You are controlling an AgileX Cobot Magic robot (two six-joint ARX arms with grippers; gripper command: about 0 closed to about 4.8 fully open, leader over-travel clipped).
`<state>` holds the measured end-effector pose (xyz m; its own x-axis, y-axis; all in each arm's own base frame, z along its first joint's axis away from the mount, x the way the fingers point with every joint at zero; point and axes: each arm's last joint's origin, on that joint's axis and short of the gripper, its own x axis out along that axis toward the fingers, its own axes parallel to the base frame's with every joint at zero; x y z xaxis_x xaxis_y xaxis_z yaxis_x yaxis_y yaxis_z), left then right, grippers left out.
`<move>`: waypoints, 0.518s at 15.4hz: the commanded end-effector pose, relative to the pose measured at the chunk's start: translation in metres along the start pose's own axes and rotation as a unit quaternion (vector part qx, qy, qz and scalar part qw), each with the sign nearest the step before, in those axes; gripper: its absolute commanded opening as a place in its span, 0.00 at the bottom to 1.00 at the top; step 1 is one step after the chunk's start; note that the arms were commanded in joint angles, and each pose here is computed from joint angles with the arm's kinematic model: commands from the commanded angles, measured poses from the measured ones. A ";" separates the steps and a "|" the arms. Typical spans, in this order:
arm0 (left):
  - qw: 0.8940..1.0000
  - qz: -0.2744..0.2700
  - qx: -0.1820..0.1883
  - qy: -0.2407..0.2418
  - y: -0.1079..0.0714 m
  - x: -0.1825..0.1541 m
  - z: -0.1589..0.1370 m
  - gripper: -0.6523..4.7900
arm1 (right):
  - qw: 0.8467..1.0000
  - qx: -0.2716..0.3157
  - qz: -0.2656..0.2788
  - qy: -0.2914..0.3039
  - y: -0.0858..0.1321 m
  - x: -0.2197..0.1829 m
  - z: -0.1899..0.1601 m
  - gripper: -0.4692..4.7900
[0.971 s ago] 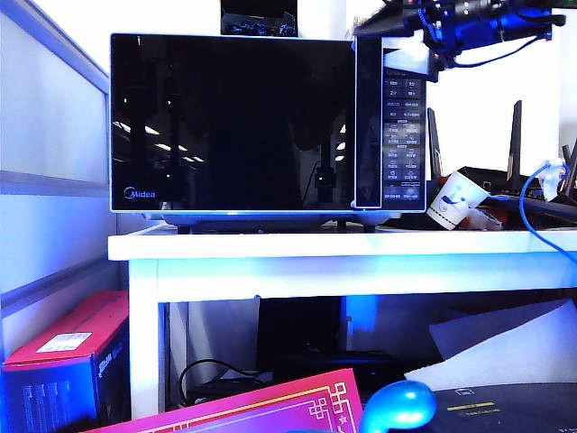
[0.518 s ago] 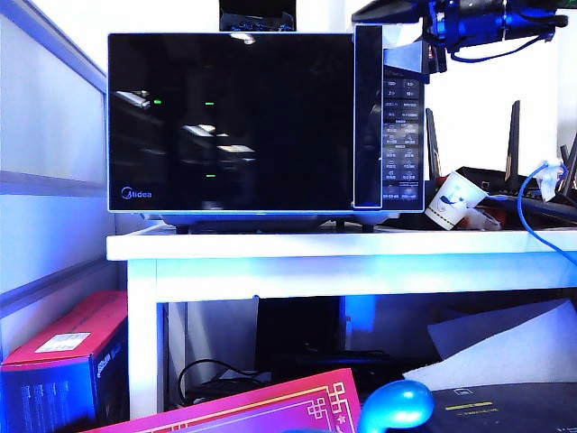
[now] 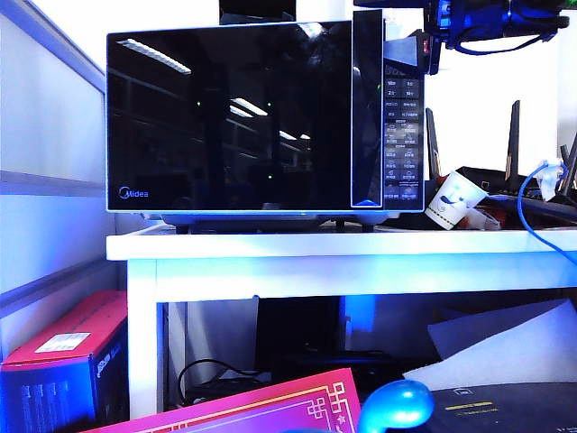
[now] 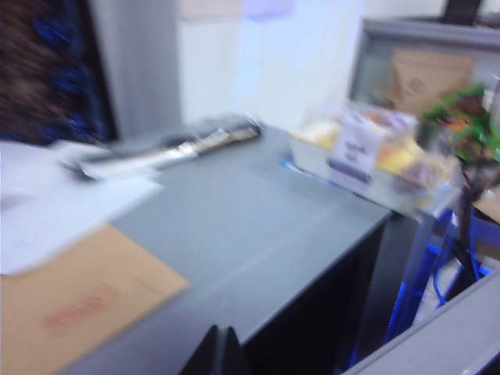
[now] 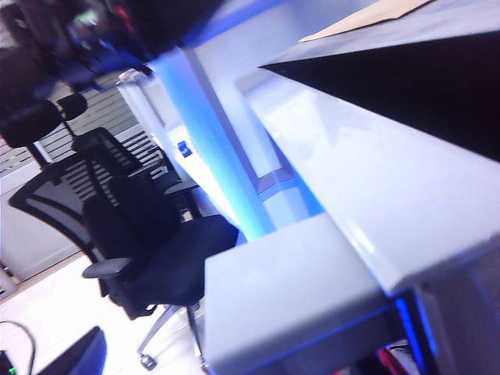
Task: Open the microwave door, place the box of snacks from the top of the microwave inside, then close the microwave door.
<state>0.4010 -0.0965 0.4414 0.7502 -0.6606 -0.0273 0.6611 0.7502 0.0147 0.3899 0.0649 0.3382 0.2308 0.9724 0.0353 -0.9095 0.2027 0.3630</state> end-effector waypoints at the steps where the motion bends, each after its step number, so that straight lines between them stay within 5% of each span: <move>1: 1.000 0.002 0.011 0.004 -0.009 0.013 -0.006 0.11 | 0.998 -0.057 0.028 -0.006 0.017 -0.001 0.016 0.82; 8: 0.999 0.021 -0.007 0.040 -0.003 0.032 -0.031 0.11 | 0.997 -0.065 0.031 -0.003 0.020 -0.015 0.022 0.82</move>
<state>0.4206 -0.1180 0.4108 0.7742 -0.6238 -0.1067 0.6277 0.7785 0.0032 0.3846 0.0546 0.3428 0.1878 0.9818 0.0292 -0.9139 0.1638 0.3714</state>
